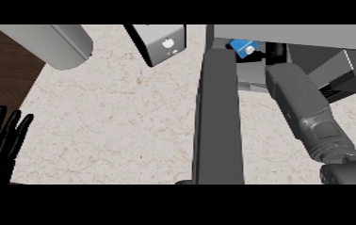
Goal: Pick up the milk, place it into the microwave and close the microwave
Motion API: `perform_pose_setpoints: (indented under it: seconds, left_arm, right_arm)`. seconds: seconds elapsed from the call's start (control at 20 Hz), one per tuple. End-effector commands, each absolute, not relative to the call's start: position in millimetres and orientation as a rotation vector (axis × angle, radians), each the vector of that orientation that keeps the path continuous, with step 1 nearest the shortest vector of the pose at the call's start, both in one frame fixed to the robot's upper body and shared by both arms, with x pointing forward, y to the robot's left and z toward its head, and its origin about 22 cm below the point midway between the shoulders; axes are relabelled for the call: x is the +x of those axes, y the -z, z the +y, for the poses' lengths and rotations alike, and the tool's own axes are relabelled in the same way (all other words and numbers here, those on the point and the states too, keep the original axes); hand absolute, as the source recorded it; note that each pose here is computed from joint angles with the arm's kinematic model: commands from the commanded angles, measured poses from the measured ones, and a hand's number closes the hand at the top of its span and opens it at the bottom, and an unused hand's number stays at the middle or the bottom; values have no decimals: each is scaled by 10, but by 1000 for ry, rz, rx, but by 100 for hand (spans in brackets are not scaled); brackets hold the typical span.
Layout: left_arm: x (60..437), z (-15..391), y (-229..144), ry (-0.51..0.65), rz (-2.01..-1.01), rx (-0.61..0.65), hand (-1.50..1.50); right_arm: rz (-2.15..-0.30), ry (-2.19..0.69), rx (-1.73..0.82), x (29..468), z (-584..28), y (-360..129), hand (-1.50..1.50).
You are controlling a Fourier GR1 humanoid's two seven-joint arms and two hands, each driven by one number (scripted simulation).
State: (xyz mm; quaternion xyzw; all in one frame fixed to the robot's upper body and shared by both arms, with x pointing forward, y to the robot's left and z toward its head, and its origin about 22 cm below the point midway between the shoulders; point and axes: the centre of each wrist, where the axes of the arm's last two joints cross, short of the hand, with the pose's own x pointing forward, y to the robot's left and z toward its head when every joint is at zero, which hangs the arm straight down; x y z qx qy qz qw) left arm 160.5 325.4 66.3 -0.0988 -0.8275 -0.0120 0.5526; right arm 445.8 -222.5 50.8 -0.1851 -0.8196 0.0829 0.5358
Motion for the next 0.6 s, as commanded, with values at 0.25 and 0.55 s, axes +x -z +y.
perform_pose_setpoints:
  seconds: [0.25, 0.55]
  left_arm:
    - [1709, 3253, -794, 105, -1975, -206, -150]
    - [1796, 3182, -808, 141, -1958, -195, -150]
  right_arm:
    - [-1884, -5, -732, 4500, -2361, -606, 150]
    - [-1878, -170, -997, 4519, -2360, -643, -150]
